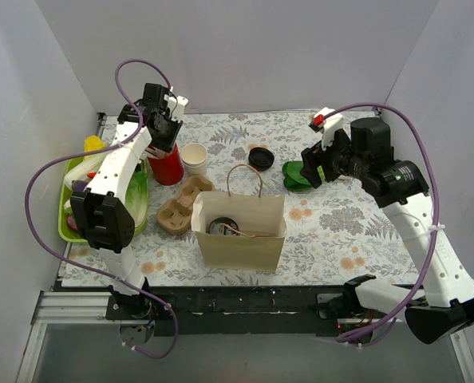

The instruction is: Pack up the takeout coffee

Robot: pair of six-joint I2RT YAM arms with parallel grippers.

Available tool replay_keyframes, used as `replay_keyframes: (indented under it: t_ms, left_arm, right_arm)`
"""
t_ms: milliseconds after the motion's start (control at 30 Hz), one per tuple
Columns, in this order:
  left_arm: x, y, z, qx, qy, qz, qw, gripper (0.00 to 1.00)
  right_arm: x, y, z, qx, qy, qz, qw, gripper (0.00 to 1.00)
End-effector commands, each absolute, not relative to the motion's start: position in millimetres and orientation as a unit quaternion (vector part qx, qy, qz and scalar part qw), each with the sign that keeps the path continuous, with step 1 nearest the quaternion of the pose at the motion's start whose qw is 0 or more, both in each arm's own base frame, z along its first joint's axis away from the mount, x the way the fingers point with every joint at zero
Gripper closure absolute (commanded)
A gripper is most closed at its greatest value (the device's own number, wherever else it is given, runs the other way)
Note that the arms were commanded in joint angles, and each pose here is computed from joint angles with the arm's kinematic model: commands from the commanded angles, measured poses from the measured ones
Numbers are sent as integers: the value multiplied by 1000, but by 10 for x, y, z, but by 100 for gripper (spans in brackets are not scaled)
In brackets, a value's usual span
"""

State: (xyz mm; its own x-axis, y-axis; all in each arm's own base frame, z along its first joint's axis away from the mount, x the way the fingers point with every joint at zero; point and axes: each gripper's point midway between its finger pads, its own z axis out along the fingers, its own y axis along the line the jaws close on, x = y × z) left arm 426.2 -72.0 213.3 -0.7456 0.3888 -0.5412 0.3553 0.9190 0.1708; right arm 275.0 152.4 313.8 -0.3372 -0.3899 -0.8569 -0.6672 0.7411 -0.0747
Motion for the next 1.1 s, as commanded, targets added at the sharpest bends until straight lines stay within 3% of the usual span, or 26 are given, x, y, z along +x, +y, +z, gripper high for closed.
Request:
replay_keyframes:
  t_ms: [0, 67, 133, 200, 433, 800, 1067]
  left_arm:
    - [4271, -662, 2337, 201, 923, 38, 327, 81]
    - [4276, -665, 2335, 201, 922, 38, 328, 83]
    - [4280, -661, 2358, 199, 922, 39, 330, 95]
    - [4281, -647, 2389, 199, 920, 43, 334, 100]
    - [4241, -536, 3008, 192, 895, 72, 395, 100]
    - [3595, -366, 4005, 187, 848, 103, 486, 100]
    - [2889, -666, 4885, 248, 751, 15, 612, 100]
  right_arm:
    - [2775, 1557, 3262, -322, 790, 159, 497, 21]
    - [2779, 1562, 3267, -322, 789, 160, 498, 21]
    - [2779, 1557, 3270, -321, 790, 160, 498, 21]
    - [2770, 1556, 3277, -322, 789, 160, 498, 21]
    - [2778, 1554, 3268, -321, 790, 160, 497, 21]
    - [2888, 1582, 3327, -325, 792, 153, 493, 21]
    - [3081, 1629, 3364, -328, 795, 145, 489, 21]
